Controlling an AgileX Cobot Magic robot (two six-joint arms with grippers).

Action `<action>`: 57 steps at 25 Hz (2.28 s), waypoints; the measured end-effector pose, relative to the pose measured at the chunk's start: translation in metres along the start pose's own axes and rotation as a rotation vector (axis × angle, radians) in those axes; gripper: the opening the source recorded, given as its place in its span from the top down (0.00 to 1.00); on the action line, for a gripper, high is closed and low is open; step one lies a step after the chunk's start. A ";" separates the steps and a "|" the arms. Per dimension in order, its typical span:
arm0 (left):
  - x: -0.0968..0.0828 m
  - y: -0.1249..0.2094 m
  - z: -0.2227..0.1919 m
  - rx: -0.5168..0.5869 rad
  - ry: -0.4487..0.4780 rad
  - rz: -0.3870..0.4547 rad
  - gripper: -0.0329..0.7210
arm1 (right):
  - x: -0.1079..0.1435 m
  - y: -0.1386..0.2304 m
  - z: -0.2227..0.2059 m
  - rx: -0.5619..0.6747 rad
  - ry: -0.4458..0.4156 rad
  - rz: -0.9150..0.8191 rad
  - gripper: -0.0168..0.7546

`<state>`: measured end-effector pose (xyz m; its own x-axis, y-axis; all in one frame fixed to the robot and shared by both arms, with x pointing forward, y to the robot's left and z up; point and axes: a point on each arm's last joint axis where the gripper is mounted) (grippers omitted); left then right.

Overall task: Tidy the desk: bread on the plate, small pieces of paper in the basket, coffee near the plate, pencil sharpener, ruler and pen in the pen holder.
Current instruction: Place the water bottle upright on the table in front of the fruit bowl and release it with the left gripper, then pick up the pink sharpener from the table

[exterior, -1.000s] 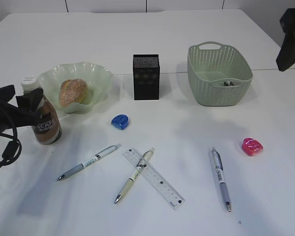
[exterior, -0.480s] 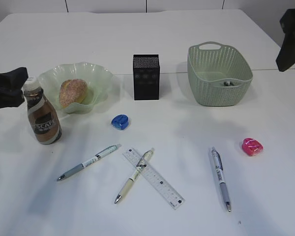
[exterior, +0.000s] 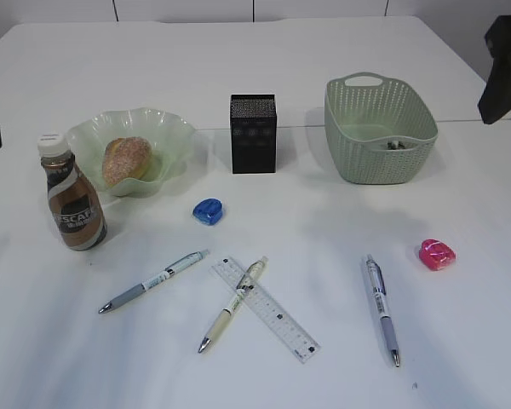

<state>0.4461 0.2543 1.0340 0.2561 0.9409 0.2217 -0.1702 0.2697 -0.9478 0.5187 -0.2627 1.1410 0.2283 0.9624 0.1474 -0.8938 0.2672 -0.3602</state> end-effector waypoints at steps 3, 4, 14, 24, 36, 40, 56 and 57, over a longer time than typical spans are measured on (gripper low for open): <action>0.001 -0.006 0.023 0.070 0.029 0.002 0.34 | 0.000 0.000 0.000 0.000 0.000 0.000 0.22; 0.001 -0.010 0.029 0.084 0.036 0.002 0.34 | 0.000 0.000 0.000 0.000 0.000 0.000 0.22; 0.009 -0.054 0.067 0.232 0.102 -0.004 0.35 | 0.003 -0.007 -0.027 0.070 0.027 0.041 0.22; 0.012 -0.068 0.074 0.260 0.112 -0.011 0.35 | 0.001 -0.019 -0.093 0.215 0.140 0.165 0.22; 0.015 -0.066 0.075 0.289 0.095 -0.063 0.35 | 0.000 -0.019 -0.159 0.370 0.177 0.306 0.22; 0.015 -0.066 0.075 0.290 0.095 -0.063 0.36 | -0.003 -0.018 -0.174 0.406 0.199 0.345 0.22; 0.016 -0.066 0.075 0.293 0.082 -0.090 0.36 | -0.001 -0.021 -0.233 0.362 0.181 0.374 0.22; 0.016 -0.066 0.075 0.293 0.082 -0.091 0.36 | -0.001 -0.021 -0.233 0.362 0.181 0.374 0.22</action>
<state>0.3900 0.2675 1.1173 0.3565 0.8937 0.2723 -0.4070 0.4109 -0.8158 0.6269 -0.2582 0.9341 -0.0964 0.9901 -0.1023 -0.9951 -0.0982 -0.0129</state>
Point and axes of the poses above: a point on each arm's last joint axis where the gripper is mounted, z pointing back along that axis away from the gripper, x along the wrist's bending axis when the last joint is at zero, y = z × x, and after that the axes turned 15 degrees about -z, right-handed
